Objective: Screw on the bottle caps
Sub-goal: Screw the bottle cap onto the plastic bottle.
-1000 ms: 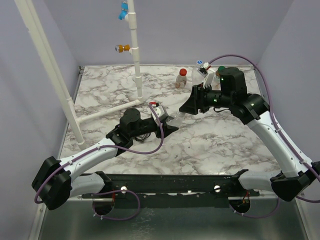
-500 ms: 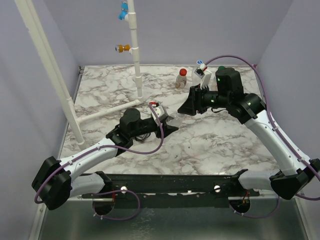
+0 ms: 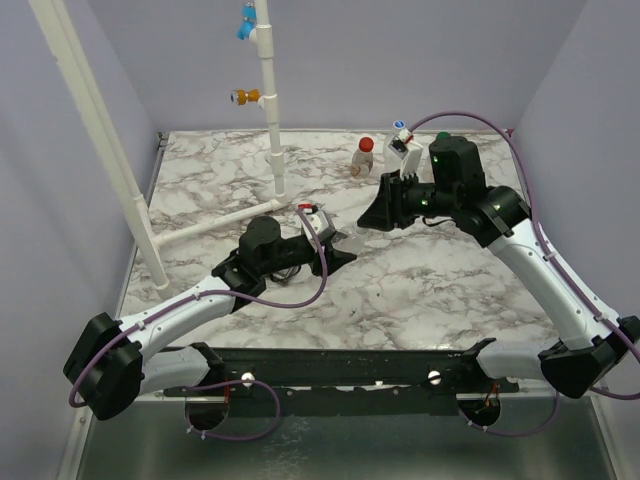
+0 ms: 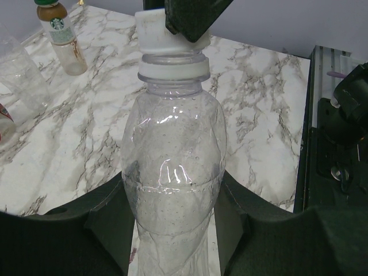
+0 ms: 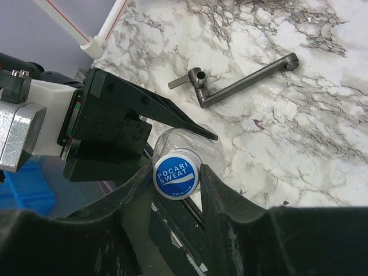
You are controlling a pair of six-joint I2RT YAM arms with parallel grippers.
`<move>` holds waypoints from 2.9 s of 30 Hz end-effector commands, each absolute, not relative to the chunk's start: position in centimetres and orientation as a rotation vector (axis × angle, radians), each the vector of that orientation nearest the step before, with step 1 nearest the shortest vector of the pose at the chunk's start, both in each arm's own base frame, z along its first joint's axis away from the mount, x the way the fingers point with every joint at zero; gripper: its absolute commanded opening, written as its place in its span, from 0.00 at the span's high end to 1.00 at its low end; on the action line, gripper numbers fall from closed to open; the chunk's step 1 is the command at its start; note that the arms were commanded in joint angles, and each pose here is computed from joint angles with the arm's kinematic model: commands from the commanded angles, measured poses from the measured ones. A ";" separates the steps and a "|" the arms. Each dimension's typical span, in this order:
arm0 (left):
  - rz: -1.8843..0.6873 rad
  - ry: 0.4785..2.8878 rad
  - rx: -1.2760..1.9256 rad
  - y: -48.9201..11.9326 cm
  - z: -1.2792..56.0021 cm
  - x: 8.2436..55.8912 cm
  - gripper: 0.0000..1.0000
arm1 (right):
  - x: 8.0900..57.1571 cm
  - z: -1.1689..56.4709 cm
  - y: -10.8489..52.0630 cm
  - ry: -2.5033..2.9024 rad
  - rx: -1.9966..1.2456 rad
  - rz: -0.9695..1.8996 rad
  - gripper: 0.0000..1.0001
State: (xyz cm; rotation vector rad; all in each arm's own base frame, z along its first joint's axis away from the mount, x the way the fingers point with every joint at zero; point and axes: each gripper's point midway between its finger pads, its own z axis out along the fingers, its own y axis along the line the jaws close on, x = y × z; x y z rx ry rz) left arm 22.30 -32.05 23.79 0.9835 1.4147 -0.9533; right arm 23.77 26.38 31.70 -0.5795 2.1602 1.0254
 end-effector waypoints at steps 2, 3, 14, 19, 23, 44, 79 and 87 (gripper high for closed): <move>-0.978 1.381 0.992 -31.9 24.4 21.8 1.00 | 23.7 31.8 26.3 2.159 -0.586 1.004 0.67; -0.976 1.381 0.991 -31.9 24.5 21.8 1.00 | 23.8 31.9 26.3 2.156 -0.583 1.001 0.73; -1.076 1.389 0.988 -32.3 24.8 20.6 1.00 | 24.4 35.7 26.6 1.940 -0.553 1.033 0.89; -1.143 1.374 0.997 -32.5 25.4 19.5 1.00 | 24.0 35.9 27.2 1.892 -0.616 1.075 0.89; -1.209 1.361 1.020 -32.6 25.8 18.3 1.00 | 23.2 36.3 27.4 1.843 -0.676 1.101 0.89; -1.449 1.290 1.066 -33.0 29.3 15.0 1.00 | 21.2 37.2 27.7 1.747 -0.828 1.154 0.89; -1.391 1.207 0.821 -31.4 34.6 18.3 1.00 | 20.0 33.7 28.3 1.893 -0.889 1.204 0.93; -1.075 1.236 0.664 -29.8 34.9 23.5 1.00 | 21.7 31.8 28.6 2.006 -0.701 1.203 0.93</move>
